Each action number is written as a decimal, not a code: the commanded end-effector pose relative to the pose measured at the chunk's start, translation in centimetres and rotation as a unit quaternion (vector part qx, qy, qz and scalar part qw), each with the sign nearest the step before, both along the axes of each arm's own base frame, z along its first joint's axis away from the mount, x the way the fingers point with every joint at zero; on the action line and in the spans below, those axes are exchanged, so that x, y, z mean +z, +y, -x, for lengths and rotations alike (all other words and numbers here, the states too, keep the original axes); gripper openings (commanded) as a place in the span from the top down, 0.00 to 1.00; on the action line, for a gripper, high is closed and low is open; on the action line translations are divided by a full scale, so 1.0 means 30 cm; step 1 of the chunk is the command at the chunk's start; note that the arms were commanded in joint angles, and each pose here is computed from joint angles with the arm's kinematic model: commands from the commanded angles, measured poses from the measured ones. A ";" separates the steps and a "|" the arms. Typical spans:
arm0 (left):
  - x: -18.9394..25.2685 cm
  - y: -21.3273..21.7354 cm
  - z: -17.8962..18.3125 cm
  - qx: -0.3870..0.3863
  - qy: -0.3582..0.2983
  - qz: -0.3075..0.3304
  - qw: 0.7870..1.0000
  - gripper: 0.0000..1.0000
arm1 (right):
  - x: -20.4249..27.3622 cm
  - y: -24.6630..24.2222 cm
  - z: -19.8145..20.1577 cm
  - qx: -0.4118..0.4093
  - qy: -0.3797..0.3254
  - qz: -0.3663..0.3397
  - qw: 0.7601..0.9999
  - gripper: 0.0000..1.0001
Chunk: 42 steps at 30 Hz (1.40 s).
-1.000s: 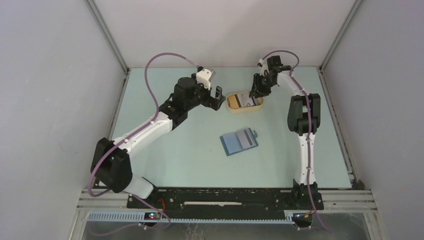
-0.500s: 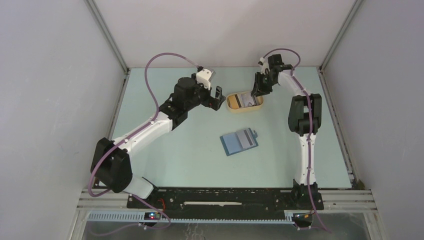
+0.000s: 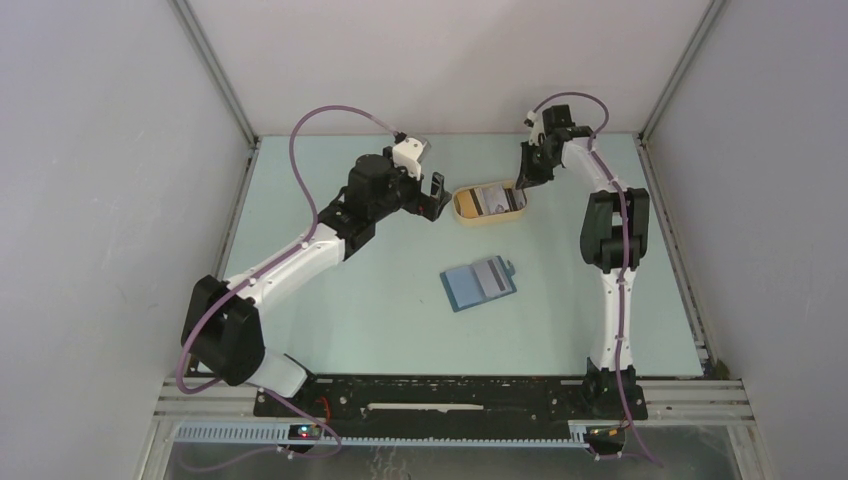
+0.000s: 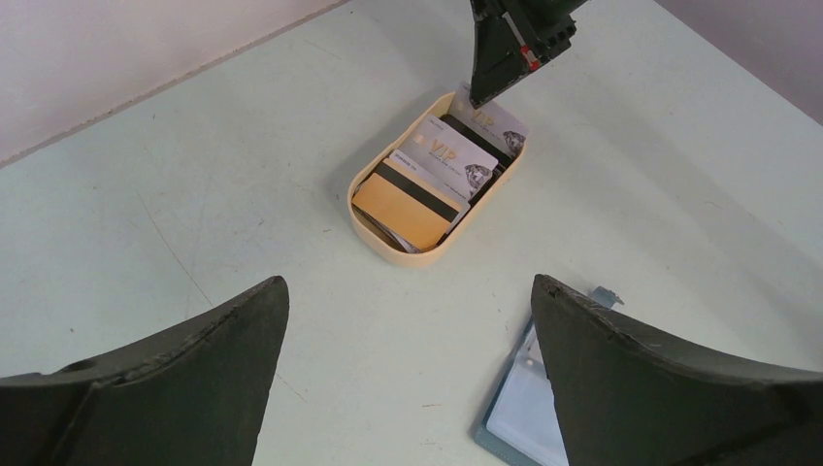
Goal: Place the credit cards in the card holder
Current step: Pick up the credit card from the storage box.
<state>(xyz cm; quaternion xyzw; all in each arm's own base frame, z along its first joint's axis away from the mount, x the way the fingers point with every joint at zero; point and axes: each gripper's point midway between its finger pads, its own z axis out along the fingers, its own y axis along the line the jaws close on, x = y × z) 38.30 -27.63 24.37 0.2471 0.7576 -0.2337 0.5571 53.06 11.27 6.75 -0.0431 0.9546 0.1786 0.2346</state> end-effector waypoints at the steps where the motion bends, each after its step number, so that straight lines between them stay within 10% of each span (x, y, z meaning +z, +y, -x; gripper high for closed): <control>1: 0.075 -0.005 -0.018 -0.007 -0.030 0.007 1.000 0.00 | 0.066 -0.035 -0.018 0.000 -0.030 0.031 0.999 0.90; 22: 0.183 -0.032 0.151 -0.064 -0.023 0.132 0.989 0.00 | 0.458 0.021 0.059 0.059 -0.197 0.076 0.976 1.00; 33: 0.195 -0.048 0.485 -0.158 0.080 0.340 0.924 0.01 | 0.712 0.241 0.627 0.265 -0.213 -0.172 0.924 1.00; 42: 0.228 -0.020 0.710 -0.178 0.015 0.424 0.888 0.00 | 0.855 0.291 1.021 0.318 -0.271 -0.361 0.834 1.00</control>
